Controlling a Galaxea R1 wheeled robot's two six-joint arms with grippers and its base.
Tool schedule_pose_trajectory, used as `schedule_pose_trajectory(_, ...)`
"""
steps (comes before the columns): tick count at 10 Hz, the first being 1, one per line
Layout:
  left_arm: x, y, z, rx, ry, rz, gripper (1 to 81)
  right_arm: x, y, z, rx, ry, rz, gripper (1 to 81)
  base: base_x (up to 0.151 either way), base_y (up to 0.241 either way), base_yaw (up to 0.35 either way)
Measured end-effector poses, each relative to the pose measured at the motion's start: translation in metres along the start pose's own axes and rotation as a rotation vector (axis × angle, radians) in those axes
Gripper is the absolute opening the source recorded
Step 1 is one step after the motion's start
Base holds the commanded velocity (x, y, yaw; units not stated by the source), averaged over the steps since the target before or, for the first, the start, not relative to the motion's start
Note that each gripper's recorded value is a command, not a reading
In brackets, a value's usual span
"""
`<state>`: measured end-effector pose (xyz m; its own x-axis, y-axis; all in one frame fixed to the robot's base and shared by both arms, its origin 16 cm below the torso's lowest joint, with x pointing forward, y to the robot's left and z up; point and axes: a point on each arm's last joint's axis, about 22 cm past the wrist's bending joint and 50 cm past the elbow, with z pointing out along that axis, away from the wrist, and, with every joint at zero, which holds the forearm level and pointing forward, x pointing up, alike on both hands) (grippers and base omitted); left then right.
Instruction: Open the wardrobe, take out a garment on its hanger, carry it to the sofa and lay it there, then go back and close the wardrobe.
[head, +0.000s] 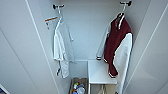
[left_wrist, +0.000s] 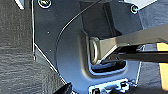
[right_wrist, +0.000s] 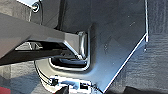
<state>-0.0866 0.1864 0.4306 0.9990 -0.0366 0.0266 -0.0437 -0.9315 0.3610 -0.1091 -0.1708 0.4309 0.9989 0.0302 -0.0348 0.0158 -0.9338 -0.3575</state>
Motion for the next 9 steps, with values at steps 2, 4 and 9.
schedule_pose_trajectory(2,-0.0025,0.0003,-0.0003,0.000,-0.003,-0.001,81.1,0.0009,0.0001,0.0001,0.000,0.001,0.000,81.1,0.086,0.000,0.000)
schedule_pose_trajectory(4,-0.0025,-0.0016,-0.0009,0.002,-0.003,-0.001,81.1,0.0005,0.0000,0.0001,0.000,0.001,0.000,81.1,0.086,0.000,0.000)
schedule_pose_trajectory(9,-0.0030,-0.0037,-0.0017,0.005,-0.003,-0.001,81.1,0.0011,0.0001,0.0001,0.000,0.001,-0.001,81.1,0.080,0.000,0.000)
